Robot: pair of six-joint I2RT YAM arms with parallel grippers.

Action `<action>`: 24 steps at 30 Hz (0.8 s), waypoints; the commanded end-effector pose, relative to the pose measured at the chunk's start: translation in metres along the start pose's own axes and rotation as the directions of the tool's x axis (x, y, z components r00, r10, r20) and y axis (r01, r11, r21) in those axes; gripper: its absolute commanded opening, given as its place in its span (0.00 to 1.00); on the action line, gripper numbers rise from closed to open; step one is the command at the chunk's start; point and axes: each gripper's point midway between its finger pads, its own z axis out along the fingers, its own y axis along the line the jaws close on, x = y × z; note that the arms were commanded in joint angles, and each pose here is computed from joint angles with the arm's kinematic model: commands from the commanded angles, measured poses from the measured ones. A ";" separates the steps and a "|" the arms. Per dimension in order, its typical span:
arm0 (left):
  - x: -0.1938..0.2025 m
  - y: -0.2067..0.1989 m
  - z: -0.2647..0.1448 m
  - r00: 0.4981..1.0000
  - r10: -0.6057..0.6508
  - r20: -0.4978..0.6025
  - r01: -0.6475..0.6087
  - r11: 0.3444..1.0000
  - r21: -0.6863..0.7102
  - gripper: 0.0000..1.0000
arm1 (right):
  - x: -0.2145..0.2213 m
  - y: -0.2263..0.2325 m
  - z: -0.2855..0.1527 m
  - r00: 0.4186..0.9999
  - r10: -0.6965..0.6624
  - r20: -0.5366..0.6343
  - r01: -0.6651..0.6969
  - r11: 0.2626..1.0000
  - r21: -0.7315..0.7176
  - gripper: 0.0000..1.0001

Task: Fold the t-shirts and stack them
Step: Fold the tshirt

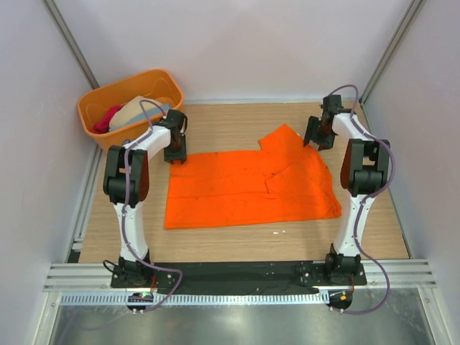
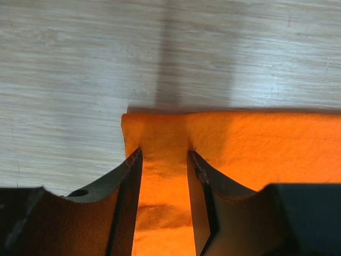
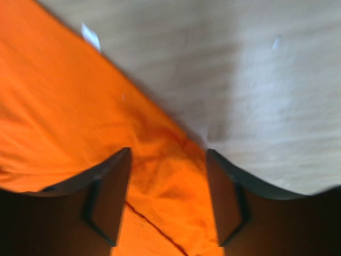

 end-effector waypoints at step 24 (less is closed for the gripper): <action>0.013 -0.031 -0.102 0.988 -0.069 0.138 0.052 0.991 0.126 0.45 | 0.120 0.001 -0.100 0.980 0.188 -0.060 -0.187 0.982 0.028 0.50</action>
